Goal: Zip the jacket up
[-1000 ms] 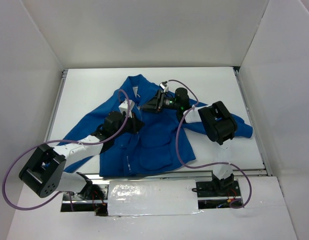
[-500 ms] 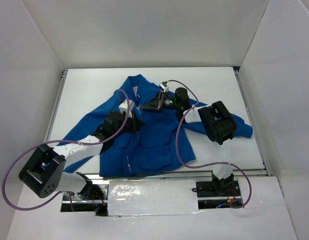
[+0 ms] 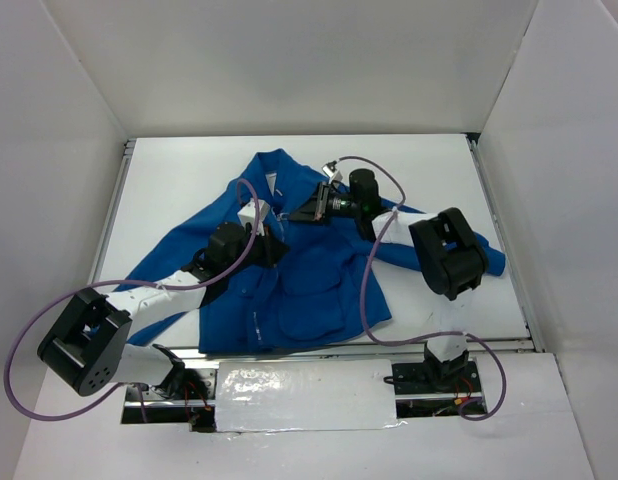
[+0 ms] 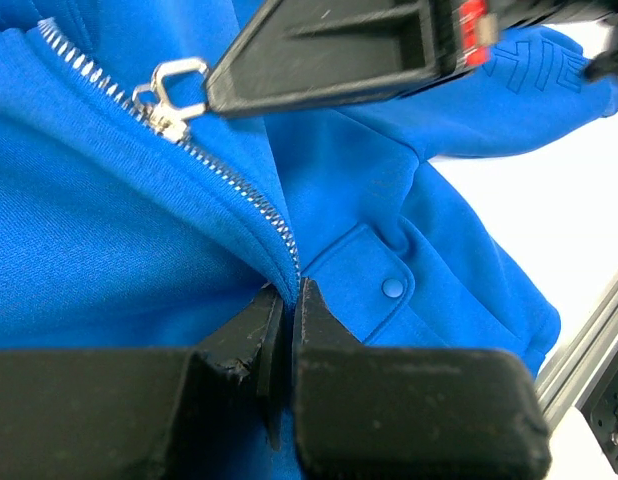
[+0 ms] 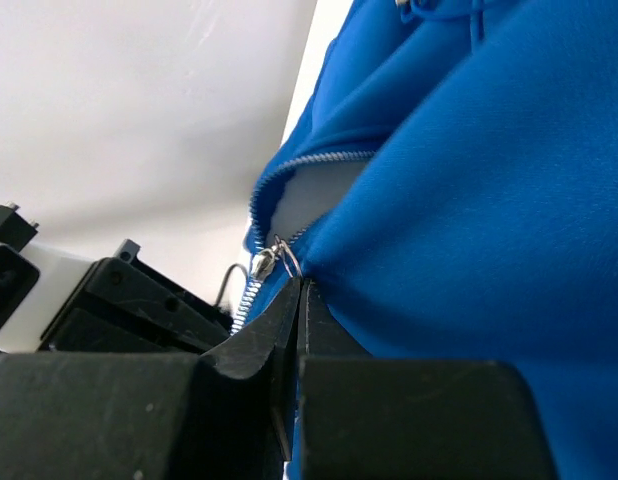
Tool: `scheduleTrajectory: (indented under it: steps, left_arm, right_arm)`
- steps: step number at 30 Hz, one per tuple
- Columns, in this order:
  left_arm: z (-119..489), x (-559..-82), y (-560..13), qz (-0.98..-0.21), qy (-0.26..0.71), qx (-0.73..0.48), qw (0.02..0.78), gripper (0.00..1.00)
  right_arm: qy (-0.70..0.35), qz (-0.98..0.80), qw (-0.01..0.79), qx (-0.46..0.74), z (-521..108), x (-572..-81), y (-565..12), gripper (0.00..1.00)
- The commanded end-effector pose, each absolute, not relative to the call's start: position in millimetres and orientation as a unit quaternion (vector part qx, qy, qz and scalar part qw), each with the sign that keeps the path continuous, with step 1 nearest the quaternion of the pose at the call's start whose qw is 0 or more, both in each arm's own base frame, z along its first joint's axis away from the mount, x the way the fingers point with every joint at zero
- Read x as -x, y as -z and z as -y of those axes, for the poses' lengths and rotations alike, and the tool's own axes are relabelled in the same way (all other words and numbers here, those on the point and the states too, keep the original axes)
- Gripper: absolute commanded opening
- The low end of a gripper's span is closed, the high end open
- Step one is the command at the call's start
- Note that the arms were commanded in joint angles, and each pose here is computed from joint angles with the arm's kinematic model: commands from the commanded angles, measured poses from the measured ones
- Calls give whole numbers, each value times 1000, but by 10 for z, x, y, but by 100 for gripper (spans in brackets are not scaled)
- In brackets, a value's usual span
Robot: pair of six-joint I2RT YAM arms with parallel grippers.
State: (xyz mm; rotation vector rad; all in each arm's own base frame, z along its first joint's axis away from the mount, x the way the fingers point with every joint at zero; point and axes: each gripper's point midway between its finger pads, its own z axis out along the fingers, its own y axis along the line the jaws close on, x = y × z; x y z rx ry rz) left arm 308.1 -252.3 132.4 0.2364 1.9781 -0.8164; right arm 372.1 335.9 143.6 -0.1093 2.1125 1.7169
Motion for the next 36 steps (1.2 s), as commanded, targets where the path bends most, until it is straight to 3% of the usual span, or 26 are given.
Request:
scheduleTrajectory:
  steps: [1,18,29,36]
  left_arm:
    - [2616,-3116,-1564,-782,354,-123,498,0]
    - [2716,-3019,-1523,-777,375,-160,480,0]
    - [2789,-2769,-1405,-787,395,-213,424,0]
    - [2775,-2626,-1357,-791,403,-225,401,0]
  right_arm:
    - [-585,-761,273,73,-3308,-3803,-1765,0]
    - [-513,-775,355,100,-3209,-3967,-2121,0]
    - [-432,-772,439,156,-3241,-4557,-2291,0]
    - [-371,-801,446,145,-3169,-4952,-2189,0]
